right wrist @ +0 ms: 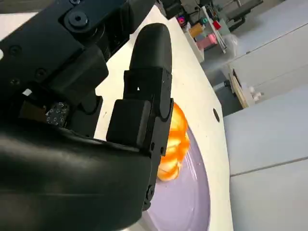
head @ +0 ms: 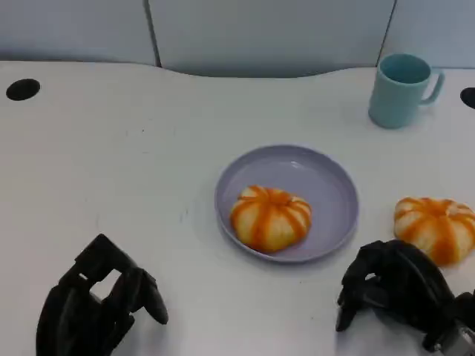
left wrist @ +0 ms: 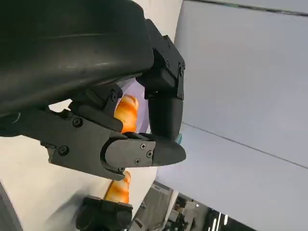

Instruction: Grasp the bread from the table and place it into the plate.

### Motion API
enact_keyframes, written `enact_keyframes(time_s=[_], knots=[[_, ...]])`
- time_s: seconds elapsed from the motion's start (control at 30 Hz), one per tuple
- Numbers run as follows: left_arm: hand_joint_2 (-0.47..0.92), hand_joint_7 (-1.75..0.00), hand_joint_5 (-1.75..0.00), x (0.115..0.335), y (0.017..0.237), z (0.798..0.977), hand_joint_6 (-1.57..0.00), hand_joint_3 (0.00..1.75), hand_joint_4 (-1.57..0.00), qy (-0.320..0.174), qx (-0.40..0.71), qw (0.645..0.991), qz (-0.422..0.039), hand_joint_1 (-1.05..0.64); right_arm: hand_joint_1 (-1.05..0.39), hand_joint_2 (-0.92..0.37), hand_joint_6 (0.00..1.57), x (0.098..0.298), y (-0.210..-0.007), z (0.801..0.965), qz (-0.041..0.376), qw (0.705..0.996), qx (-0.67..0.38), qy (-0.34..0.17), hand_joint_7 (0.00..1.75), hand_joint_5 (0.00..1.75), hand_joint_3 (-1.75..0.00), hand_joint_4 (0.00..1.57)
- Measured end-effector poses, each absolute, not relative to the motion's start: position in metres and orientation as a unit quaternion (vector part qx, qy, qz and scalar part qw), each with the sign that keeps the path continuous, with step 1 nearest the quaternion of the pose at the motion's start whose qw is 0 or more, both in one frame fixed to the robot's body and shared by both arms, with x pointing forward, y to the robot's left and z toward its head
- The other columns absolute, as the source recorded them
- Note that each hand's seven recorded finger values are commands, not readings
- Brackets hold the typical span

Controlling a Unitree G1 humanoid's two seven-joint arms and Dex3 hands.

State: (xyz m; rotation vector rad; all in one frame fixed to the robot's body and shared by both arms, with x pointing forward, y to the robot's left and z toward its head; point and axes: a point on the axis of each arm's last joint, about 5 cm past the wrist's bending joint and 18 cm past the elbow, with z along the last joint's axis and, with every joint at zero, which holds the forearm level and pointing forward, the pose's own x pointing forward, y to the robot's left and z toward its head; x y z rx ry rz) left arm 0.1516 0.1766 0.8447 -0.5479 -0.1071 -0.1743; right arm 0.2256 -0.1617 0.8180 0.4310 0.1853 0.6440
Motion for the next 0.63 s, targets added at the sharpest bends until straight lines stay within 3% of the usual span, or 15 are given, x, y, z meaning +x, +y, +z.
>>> enact_keyframes(time_s=[0.63], knots=[[0.92,-1.75,-1.75,0.1538,0.1778,0.8399,-0.56,0.3,-0.82,-0.045,-0.266,0.958,-0.093,-0.51,-1.05,-0.56,1.57,0.2264,-0.1666,0.8156,0.314,0.921,0.212,0.089,0.36,0.59,0.0,1.57]])
